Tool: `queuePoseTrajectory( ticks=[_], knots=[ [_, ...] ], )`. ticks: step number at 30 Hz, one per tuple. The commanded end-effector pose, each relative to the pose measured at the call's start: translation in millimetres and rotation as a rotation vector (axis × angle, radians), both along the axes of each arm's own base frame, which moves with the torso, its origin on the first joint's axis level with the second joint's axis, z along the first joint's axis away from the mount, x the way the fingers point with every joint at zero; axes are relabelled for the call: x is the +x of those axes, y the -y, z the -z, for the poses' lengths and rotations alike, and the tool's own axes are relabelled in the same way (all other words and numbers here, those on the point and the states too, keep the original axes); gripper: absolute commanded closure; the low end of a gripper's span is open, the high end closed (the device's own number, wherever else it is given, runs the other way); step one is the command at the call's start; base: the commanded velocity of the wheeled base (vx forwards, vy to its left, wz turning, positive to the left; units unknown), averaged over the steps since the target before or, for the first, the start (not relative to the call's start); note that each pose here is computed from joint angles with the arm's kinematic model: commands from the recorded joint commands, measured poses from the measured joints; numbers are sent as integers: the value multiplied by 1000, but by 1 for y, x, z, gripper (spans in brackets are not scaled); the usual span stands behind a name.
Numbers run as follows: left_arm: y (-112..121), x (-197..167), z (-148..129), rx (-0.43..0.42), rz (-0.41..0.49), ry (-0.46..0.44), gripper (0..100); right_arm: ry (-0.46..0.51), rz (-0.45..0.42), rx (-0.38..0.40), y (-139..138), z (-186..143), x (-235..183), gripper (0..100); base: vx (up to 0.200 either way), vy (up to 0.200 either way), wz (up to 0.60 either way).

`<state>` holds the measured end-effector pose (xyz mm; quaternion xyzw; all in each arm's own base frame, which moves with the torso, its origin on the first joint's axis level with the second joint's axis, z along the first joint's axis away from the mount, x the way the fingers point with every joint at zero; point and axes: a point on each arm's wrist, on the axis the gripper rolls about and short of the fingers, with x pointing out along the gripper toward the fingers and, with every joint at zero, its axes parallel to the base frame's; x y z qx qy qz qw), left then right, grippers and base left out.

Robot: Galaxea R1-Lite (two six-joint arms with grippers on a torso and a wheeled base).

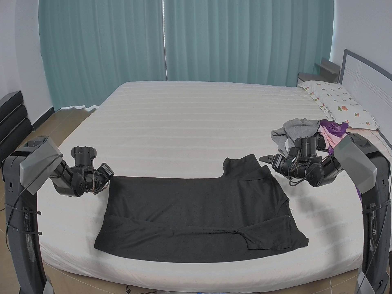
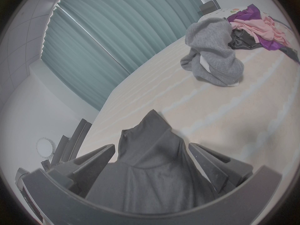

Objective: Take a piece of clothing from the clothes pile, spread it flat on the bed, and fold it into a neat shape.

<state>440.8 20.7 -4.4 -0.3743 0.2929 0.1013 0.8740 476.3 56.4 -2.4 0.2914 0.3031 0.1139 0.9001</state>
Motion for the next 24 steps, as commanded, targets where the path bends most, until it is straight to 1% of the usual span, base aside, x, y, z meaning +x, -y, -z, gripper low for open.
queuePoseTrajectory(
  ticks=[1,3,8,15,18,19,24],
  knots=[
    [0,0,-1,0,-2,0,100,6,15,-31,-11,20,19,0,0,0,0],
    [0,0,0,2,-1,-1,100,16,26,-55,-13,24,23,0,0,0,0],
    [0,0,0,2,-1,2,100,31,11,-96,-14,37,27,0,0,0,0],
    [0,1,-1,2,-1,5,100,52,28,-99,-10,30,32,0,0,0,0],
    [0,1,0,4,-1,3,100,47,26,-102,-10,32,31,0,0,0,0],
    [0,0,0,4,-1,3,100,46,26,-103,-10,33,31,100,0,0,0],
    [0,0,-1,4,-1,5,100,36,27,-107,-9,35,30,100,0,0,0]
  ],
)
